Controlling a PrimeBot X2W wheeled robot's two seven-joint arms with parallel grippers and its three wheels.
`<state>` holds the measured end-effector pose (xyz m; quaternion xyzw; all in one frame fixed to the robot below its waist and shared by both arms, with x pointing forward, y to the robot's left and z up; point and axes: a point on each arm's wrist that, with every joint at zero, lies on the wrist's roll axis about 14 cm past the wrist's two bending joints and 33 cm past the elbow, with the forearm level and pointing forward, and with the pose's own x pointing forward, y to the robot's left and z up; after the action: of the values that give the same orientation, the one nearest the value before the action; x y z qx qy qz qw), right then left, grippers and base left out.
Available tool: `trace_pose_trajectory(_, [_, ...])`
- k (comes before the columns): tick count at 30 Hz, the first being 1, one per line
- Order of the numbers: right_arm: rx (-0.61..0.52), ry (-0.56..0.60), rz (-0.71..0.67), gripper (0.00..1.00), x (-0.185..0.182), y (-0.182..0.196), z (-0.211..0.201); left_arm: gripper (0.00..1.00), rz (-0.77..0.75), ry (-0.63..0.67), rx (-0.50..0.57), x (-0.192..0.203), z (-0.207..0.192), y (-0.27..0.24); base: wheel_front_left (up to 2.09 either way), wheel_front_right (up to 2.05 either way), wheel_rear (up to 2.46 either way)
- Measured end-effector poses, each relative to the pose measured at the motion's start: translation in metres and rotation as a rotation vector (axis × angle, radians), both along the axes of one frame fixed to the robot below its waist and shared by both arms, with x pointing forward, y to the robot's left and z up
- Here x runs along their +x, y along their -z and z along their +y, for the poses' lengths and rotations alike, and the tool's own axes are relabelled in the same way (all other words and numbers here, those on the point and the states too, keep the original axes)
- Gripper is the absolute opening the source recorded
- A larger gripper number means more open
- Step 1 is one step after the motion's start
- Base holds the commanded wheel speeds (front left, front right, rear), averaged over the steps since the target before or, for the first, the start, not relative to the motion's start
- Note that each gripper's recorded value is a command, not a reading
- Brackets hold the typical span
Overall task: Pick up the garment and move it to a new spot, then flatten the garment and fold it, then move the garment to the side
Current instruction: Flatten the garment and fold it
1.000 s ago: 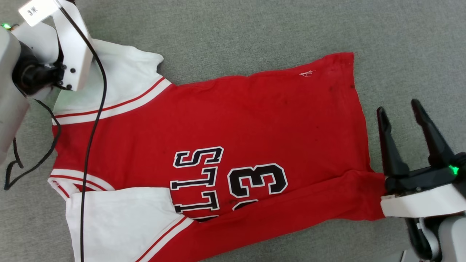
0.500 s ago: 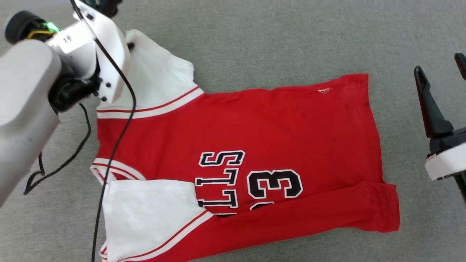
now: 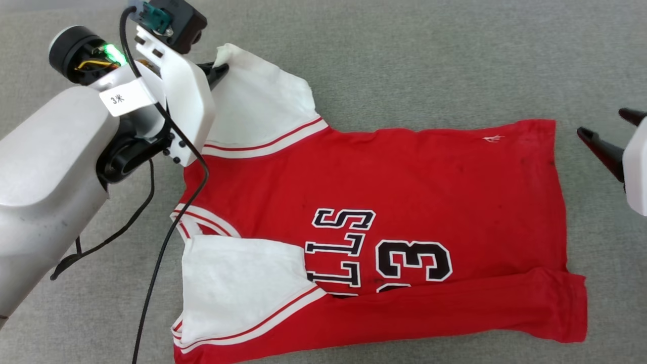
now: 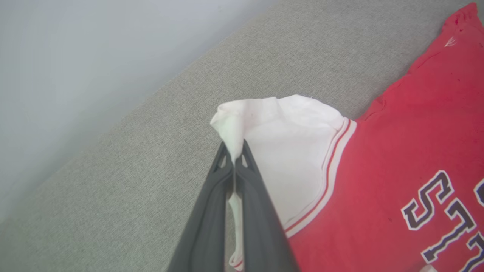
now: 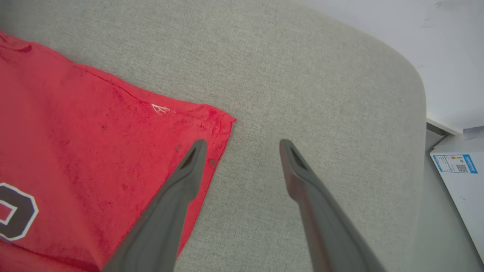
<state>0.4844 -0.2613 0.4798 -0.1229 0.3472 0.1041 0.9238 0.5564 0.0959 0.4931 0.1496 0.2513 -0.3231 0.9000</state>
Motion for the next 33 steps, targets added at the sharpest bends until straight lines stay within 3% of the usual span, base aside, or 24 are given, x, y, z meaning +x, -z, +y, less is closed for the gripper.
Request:
trace_pose_trajectory(5, [-0.030,-0.028,0.152,1.00,0.006,0.029,0.008,0.00,-0.013,0.001,-0.015,-0.001,0.000,0.003,0.00,0.00,0.00])
trace_pose_trajectory(12, [-0.033,-0.033,0.246,1.00,0.022,0.069,0.018,0.00,-0.014,-0.004,-0.025,0.002,0.003,0.013,0.00,0.00,0.00])
trace_pose_trajectory(22, [-0.013,-0.036,0.363,1.00,0.017,0.124,0.028,0.00,-0.004,-0.023,-0.027,0.009,0.013,0.027,0.00,0.00,0.00])
trace_pose_trajectory(23, [-0.011,-0.038,0.359,0.81,0.017,0.125,0.028,0.00,-0.005,-0.023,-0.030,0.010,0.013,0.028,0.00,0.00,0.00])
trace_pose_trajectory(25, [-0.002,-0.040,0.338,0.00,0.018,0.125,0.028,0.00,-0.004,-0.025,-0.031,0.011,0.013,0.029,0.00,0.00,0.00])
trace_pose_trajectory(33, [0.051,-0.060,0.138,0.00,0.027,0.093,0.033,0.00,-0.037,-0.043,-0.064,0.003,0.015,0.014,0.00,0.00,0.00])
